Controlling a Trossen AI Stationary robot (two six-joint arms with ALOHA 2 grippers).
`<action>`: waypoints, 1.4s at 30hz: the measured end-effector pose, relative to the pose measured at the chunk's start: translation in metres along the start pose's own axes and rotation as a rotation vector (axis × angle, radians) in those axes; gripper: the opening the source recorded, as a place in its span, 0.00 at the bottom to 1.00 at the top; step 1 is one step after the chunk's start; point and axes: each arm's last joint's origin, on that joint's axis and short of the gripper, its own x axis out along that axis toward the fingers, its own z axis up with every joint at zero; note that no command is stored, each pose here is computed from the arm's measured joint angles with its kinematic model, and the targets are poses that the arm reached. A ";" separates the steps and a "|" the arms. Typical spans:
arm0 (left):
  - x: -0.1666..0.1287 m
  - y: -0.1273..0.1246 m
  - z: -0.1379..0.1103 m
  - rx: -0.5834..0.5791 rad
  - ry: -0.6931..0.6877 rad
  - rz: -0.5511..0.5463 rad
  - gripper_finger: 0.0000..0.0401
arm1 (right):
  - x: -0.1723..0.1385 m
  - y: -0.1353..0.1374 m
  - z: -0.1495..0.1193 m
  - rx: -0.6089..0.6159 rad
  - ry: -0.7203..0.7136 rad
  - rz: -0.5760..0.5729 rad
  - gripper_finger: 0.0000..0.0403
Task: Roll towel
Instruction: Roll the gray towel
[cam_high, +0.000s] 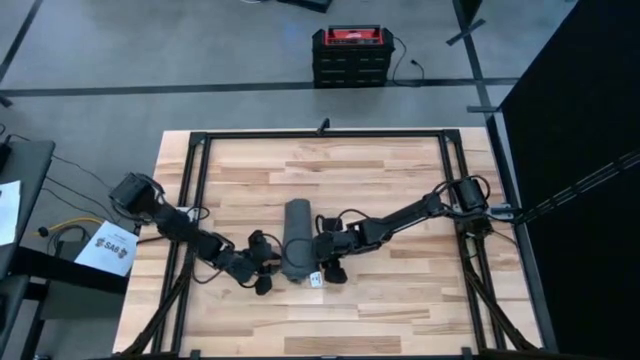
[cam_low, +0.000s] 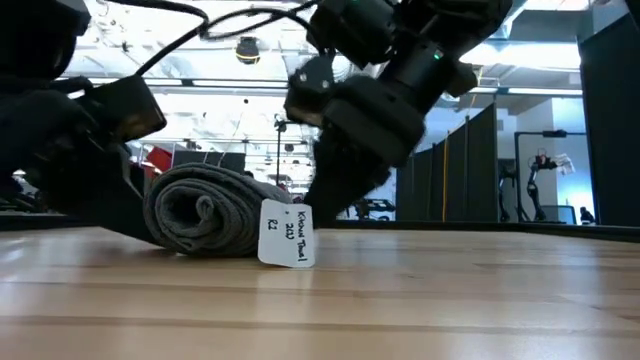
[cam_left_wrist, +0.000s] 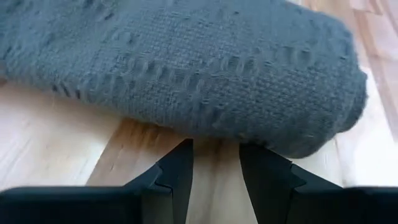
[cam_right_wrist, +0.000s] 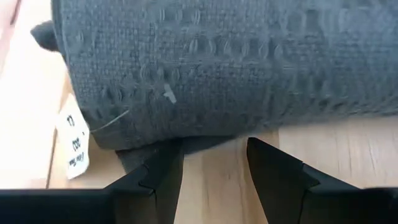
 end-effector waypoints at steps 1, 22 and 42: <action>0.002 0.000 0.001 0.005 0.002 0.001 0.29 | 0.001 0.000 0.001 0.001 -0.010 0.003 0.41; 0.024 0.003 0.031 0.081 0.138 -0.105 0.29 | 0.021 0.002 0.008 -0.005 -0.174 0.096 0.41; 0.020 0.009 0.037 0.114 0.251 -0.199 0.29 | 0.021 0.002 0.008 -0.033 -0.176 0.092 0.41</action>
